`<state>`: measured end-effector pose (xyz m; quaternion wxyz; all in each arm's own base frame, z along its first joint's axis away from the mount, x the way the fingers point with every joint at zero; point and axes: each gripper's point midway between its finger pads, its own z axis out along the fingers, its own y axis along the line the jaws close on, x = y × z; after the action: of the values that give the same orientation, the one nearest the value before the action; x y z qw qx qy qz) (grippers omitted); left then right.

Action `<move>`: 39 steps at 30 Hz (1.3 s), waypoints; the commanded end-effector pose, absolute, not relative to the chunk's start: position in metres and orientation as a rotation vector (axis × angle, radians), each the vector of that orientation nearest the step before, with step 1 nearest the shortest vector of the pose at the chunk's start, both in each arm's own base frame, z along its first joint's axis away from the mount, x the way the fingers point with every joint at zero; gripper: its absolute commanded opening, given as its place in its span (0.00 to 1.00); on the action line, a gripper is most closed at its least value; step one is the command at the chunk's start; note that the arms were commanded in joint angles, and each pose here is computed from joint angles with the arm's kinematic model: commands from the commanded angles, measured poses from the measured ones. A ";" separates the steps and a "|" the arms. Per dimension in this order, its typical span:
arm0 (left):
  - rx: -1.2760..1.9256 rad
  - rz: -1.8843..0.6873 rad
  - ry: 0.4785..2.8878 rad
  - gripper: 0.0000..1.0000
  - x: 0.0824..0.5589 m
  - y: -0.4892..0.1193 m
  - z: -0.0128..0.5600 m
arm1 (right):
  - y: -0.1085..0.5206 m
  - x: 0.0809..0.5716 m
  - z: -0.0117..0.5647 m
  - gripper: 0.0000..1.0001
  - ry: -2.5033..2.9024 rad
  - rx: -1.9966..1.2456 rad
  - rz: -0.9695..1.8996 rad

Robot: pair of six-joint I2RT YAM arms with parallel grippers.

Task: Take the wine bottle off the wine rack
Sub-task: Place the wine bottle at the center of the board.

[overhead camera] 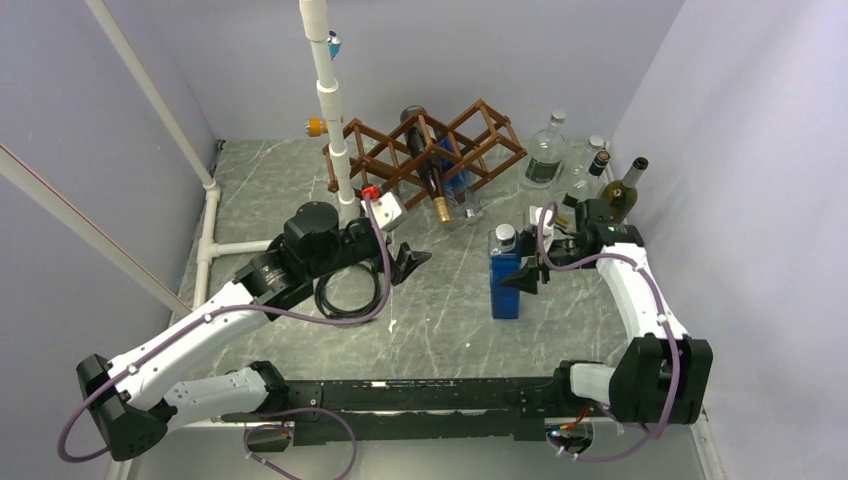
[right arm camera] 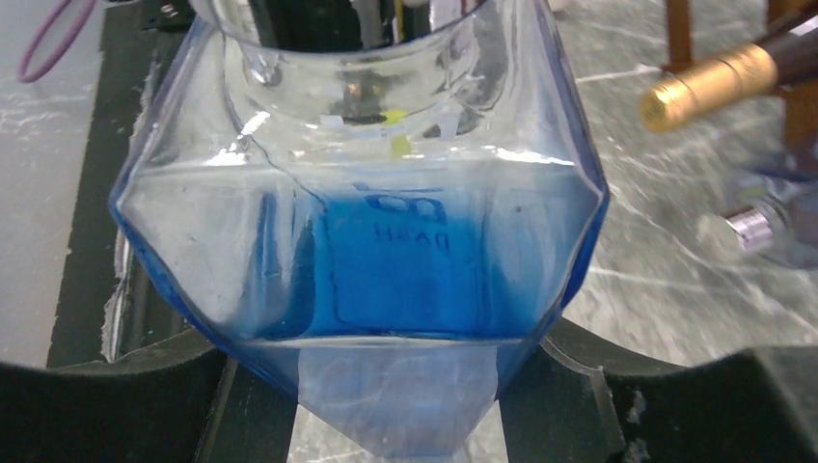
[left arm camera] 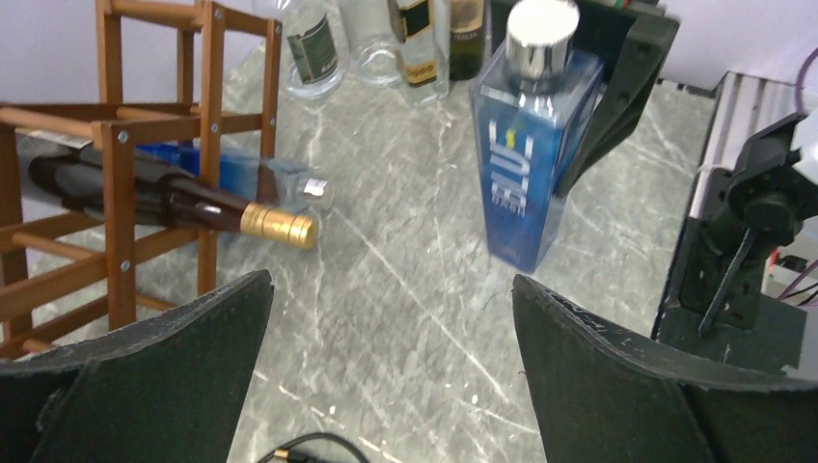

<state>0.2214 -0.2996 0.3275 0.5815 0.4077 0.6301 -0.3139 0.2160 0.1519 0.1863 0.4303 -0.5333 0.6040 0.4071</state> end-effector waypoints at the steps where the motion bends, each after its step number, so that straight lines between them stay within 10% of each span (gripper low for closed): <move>1: 0.945 -0.649 1.538 1.00 0.223 -0.278 0.310 | 0.144 0.230 0.229 0.00 1.404 -1.206 0.957; 39: 0.890 -0.424 1.528 1.00 0.232 -0.233 0.277 | 0.049 0.416 0.301 0.00 1.381 -0.426 0.232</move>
<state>0.2259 -0.2348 0.2656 0.5936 0.3953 0.6744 -0.1911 0.3935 0.0595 0.2259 0.6352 -0.2084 0.7240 0.1700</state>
